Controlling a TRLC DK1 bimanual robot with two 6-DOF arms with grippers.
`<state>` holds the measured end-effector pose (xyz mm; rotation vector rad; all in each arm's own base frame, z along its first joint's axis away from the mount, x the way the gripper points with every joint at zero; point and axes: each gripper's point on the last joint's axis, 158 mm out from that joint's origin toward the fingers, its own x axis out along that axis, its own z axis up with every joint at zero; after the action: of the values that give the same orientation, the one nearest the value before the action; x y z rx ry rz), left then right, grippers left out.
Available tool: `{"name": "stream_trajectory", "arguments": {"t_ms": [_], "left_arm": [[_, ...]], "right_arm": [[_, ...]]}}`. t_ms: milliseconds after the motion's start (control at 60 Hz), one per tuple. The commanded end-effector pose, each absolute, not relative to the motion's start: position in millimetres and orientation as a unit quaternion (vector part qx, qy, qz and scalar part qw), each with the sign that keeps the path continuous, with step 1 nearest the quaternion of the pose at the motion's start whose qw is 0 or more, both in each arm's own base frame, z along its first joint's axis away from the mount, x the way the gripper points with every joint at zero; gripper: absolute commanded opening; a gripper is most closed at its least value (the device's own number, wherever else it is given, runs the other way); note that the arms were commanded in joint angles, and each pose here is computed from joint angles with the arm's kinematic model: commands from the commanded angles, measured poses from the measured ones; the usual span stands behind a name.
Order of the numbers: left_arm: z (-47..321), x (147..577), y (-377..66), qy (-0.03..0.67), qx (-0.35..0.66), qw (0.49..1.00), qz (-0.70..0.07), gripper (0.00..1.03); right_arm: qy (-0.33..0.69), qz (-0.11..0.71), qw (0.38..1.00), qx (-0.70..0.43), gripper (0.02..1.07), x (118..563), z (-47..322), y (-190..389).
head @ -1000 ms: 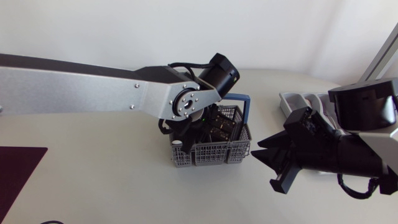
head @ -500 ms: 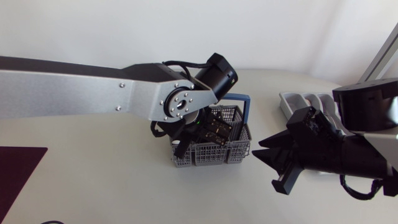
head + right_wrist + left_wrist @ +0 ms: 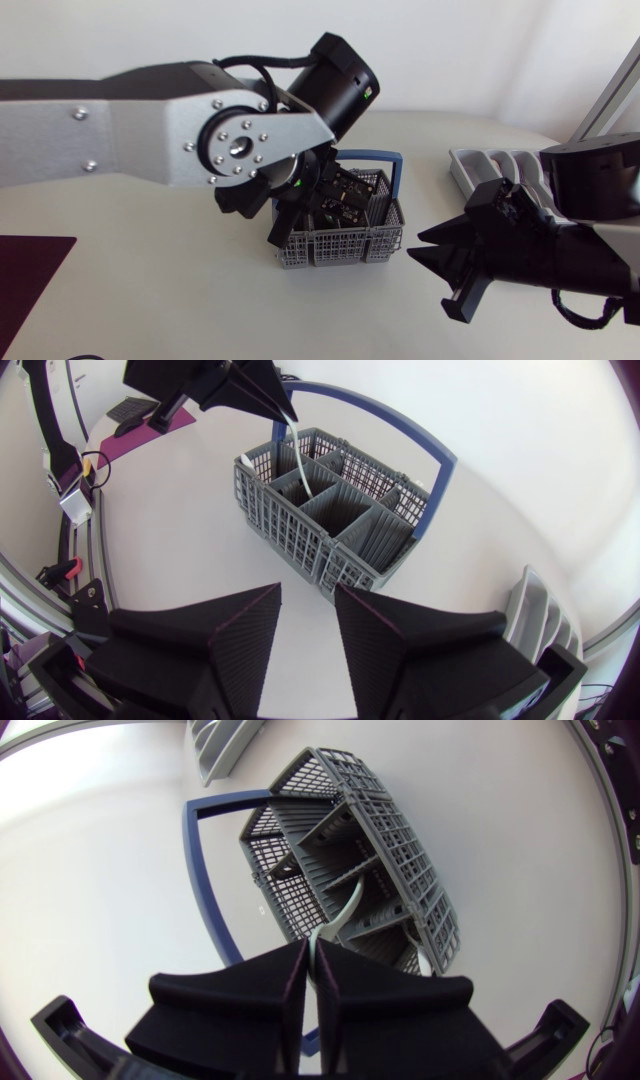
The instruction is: Sort the cutlery from the basket into the organizer compartments.
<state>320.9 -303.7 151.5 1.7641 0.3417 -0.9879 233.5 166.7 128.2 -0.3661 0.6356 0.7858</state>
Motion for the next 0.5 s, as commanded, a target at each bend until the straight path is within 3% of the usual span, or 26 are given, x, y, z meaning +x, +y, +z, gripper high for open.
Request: {"name": "stream_trajectory", "arguments": {"t_ms": [0,83,217,483], "left_arm": [[183.3,311.3,-302.9,0.127,0.729,0.539,-0.403,0.03],[212.5,302.9,-304.7,0.139,0.7,0.576,-0.399,0.03],[223.4,304.7,-311.9,0.182,0.637,0.641,-0.388,0.03],[180.2,292.6,-344.2,0.291,0.492,0.703,-0.423,0.03]], "right_arm": [[0.301,0.378,0.858,-0.175,0.44,228.9,130.6,166.7],[0.287,0.379,0.863,-0.173,0.47,228.8,142.5,167.9],[0.264,0.385,0.868,-0.168,0.49,224.4,156.9,171.6],[0.205,0.389,0.878,-0.189,0.49,218.6,172.4,173.6]]}}
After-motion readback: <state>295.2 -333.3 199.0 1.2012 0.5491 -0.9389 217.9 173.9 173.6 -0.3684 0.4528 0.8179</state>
